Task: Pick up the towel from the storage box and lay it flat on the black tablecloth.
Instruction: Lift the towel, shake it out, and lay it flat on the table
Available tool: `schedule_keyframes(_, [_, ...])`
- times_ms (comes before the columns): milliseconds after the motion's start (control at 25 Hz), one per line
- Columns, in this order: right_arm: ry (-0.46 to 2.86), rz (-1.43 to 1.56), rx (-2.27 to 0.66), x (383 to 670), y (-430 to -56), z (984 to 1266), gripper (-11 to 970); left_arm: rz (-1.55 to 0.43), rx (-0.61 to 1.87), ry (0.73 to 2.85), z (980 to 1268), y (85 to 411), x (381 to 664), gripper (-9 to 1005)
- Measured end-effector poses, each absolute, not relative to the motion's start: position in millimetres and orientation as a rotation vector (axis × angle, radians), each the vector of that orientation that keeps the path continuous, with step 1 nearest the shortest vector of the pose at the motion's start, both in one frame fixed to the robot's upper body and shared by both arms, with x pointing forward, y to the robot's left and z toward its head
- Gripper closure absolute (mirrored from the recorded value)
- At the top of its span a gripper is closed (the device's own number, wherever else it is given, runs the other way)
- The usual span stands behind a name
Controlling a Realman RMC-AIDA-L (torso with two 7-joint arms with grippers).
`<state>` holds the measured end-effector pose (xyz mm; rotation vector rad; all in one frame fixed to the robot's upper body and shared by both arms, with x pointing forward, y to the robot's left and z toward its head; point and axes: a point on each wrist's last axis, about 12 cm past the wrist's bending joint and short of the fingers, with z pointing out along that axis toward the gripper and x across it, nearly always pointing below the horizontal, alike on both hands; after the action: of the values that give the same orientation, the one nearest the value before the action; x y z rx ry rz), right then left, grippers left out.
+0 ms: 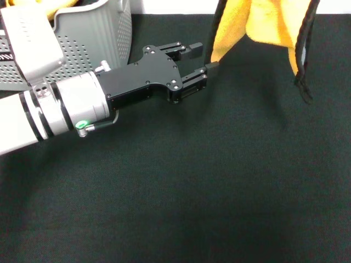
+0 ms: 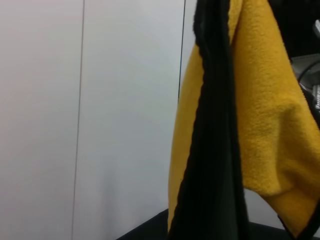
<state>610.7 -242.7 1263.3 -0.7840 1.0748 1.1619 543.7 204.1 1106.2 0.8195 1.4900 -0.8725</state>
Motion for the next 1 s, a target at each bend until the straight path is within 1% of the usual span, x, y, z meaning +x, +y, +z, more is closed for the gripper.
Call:
schedule_keyframes(240, [1.071, 1.163, -0.784, 610.5, -242.9, 1263.8, 943, -0.871, 0.819, 1.495, 1104.6, 199.8, 549.5, 506])
schedule_keyframes(600, [1.068, 1.164, -0.784, 610.5, -242.9, 1264.2, 942, -0.884, 0.808, 1.494, 1106.2, 199.1, 551.4, 561])
schedule_keyframes(800, [1.064, 1.172, -0.788, 609.4, -241.8, 1263.6, 942, -0.891, 0.821, 1.507, 1102.9, 197.8, 550.7, 771])
schedule_keyframes(1000, [1.062, 1.188, -0.791, 607.3, -241.5, 1261.4, 941, -0.905, 0.828, 1.512, 1101.3, 195.6, 550.0, 855])
